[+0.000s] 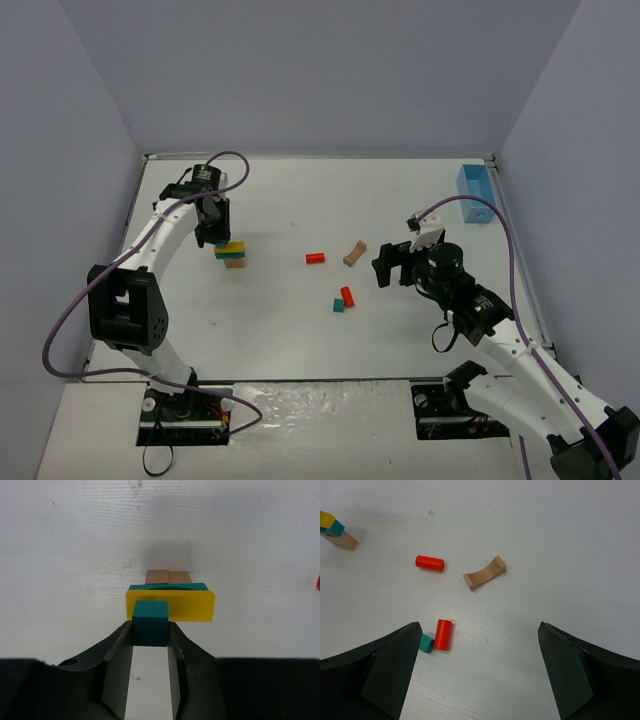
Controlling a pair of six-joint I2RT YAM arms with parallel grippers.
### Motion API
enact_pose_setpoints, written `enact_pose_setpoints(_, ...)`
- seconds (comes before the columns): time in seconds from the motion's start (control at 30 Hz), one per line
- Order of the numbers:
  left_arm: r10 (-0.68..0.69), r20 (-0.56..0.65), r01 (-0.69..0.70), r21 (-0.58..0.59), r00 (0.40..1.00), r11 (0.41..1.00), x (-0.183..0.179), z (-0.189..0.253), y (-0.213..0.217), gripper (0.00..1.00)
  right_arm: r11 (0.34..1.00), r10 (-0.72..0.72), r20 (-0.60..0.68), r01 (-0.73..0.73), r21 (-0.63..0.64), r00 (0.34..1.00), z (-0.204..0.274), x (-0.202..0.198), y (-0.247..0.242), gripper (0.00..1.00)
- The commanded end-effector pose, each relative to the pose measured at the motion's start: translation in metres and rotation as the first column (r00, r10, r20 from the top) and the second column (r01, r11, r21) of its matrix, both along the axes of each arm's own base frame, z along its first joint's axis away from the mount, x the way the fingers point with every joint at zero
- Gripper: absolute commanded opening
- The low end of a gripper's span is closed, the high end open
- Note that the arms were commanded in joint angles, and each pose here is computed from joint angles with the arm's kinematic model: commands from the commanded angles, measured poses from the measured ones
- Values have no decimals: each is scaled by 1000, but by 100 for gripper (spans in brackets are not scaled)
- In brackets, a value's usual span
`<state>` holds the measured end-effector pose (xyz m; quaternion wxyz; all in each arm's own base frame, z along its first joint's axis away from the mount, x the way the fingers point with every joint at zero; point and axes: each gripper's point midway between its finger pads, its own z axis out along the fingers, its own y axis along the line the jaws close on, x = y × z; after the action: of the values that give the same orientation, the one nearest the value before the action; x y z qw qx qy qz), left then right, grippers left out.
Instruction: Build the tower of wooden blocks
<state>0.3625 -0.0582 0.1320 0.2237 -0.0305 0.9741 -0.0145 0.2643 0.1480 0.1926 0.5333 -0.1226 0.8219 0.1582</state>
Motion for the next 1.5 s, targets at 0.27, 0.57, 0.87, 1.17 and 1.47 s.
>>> enact_pose_setpoints(0.27,16,46,-16,4,999,1000,7,9,1,7,1000,-7,62,6,26,998,19,9,2,100)
enact_pose_setpoints(0.57,16,39,-16,9,999,1000,7,6,2,7,1000,-6,59,5,25,998,18,9,2,100)
enact_pose_setpoints(0.87,15,44,-15,9,999,1000,7,8,3,7,1000,-4,56,3,24,998,17,9,3,100)
enact_pose_setpoints(1.17,19,50,-19,11,999,1000,7,9,7,7,1000,-5,57,3,26,998,17,9,3,100)
enact_pose_setpoints(1.47,22,61,-23,13,998,1000,8,11,11,7,1000,-4,58,2,28,998,18,8,3,100)
